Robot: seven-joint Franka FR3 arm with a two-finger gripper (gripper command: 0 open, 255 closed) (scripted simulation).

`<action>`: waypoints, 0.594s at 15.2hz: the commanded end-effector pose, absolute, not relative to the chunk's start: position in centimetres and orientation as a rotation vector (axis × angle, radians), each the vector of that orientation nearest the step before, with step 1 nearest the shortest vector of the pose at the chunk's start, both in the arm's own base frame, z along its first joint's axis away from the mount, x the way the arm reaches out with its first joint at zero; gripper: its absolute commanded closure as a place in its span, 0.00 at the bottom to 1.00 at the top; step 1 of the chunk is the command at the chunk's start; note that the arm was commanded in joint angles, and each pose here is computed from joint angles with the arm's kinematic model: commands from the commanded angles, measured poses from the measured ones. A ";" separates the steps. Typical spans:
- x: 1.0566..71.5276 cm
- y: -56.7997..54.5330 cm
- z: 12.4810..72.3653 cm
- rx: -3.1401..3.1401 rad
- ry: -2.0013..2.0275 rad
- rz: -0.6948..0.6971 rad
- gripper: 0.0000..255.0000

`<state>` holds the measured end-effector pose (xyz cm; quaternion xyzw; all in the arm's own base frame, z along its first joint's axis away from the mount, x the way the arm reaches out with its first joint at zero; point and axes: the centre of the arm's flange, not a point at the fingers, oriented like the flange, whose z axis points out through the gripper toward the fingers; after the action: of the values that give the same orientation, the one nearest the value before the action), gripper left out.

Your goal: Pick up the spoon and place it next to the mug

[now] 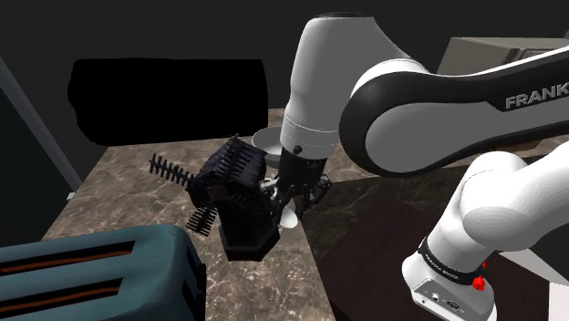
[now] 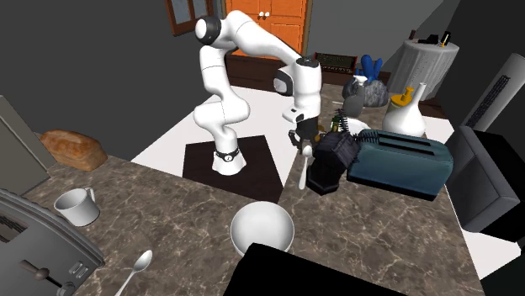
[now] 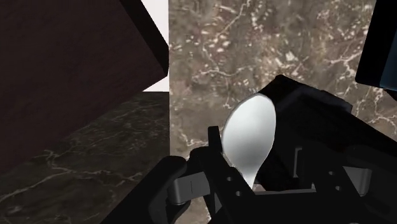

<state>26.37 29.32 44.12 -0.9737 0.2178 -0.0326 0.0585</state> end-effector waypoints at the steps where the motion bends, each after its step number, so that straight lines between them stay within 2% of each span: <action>1: 26.3 29.2 45.3 -2.950 0.660 -0.099 1.00; 9: 26.3 29.2 49.5 -2.950 0.660 -0.099 1.00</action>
<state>26.32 29.32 48.89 -0.9737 0.2177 -0.0326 0.0586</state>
